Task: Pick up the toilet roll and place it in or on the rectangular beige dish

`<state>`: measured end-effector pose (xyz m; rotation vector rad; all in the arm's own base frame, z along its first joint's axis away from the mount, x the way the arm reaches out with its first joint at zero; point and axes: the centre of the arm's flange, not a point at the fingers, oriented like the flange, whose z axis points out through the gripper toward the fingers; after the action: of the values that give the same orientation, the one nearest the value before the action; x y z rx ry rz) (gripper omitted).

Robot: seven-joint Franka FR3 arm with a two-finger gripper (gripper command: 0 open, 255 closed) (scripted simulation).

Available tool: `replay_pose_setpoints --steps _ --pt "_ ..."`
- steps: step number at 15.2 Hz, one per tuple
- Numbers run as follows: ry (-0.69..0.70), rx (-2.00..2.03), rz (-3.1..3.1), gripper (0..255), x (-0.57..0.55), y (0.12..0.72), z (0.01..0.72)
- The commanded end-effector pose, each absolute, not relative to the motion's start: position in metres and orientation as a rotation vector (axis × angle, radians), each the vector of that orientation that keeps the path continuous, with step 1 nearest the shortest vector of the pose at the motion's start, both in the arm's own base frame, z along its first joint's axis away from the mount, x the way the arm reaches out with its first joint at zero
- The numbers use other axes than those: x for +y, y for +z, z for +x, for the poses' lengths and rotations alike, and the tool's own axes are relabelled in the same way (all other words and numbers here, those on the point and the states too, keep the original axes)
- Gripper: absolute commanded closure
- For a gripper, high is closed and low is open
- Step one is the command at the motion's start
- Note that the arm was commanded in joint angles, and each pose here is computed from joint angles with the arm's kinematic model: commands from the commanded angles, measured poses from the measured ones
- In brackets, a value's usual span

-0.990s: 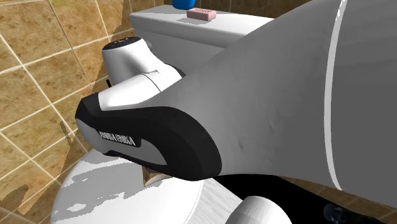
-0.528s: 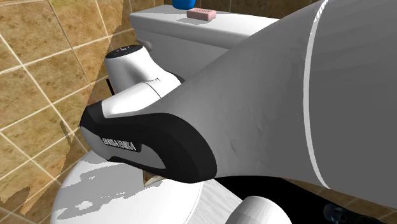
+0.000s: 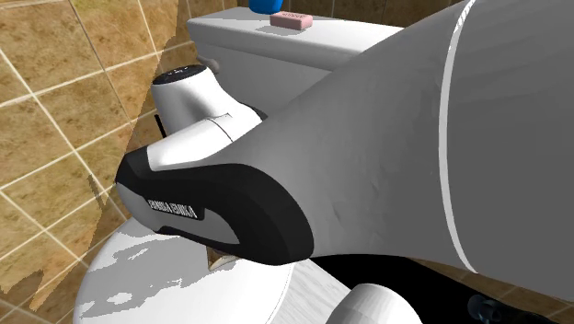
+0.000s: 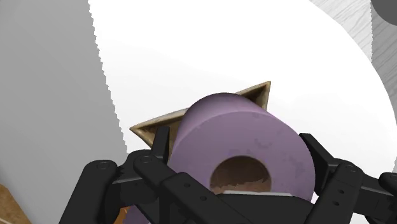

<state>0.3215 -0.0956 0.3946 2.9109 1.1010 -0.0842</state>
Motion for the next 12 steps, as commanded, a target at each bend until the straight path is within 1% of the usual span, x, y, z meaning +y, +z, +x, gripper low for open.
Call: replay_pose_setpoints --steps 1,5,12 --pt "-0.084 1.101 2.911 0 -0.096 0.395 0.321" --pt "-0.084 1.101 2.911 0 -0.093 0.444 0.323" --pt "-0.084 1.101 2.911 0 -0.093 0.444 0.323"
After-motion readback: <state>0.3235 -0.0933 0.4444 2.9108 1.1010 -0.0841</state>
